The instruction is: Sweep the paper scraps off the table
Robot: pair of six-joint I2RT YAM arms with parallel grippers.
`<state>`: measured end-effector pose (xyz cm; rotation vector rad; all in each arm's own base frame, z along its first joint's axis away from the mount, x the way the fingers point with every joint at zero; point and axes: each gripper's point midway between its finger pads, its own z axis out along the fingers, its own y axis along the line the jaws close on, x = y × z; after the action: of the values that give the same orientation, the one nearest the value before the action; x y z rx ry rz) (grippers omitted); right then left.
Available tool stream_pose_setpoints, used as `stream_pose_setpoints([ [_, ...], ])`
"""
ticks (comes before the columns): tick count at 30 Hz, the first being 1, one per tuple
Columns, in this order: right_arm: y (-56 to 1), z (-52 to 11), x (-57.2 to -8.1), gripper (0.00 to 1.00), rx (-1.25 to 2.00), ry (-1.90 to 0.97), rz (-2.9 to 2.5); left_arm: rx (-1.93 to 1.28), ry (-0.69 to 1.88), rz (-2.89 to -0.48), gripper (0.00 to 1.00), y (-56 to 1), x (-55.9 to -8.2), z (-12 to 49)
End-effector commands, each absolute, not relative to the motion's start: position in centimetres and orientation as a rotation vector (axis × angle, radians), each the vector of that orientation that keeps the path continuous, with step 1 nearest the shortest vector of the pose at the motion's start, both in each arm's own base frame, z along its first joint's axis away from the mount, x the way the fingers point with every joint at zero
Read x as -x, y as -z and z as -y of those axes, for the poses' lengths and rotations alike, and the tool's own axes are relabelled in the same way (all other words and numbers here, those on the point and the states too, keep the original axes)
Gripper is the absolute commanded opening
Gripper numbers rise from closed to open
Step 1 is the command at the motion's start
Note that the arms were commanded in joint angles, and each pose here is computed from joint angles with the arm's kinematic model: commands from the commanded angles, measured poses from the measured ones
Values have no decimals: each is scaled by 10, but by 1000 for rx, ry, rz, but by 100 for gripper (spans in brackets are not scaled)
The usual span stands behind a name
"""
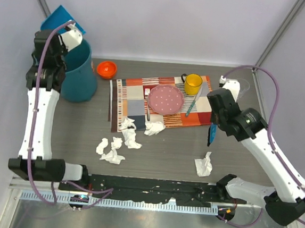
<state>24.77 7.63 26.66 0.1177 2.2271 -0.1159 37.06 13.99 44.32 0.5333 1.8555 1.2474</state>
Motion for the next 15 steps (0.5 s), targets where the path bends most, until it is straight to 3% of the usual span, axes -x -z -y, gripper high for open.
stream_pose_setpoints([
  [1,-255,-40,-235,1,10,490,-2359,-700,-674,-2237,0,-336,-316,-67],
  [4,-244,-57,-237,1,64,423,-2438,-833,-531,-2319,0,-301,-298,-34],
  [12,-199,-40,-218,1,14,758,-2627,-1091,-291,-2484,0,-224,-258,28],
  [15,-180,-40,-201,1,-32,750,-2698,-1190,-251,-2515,0,-198,-245,44],
])
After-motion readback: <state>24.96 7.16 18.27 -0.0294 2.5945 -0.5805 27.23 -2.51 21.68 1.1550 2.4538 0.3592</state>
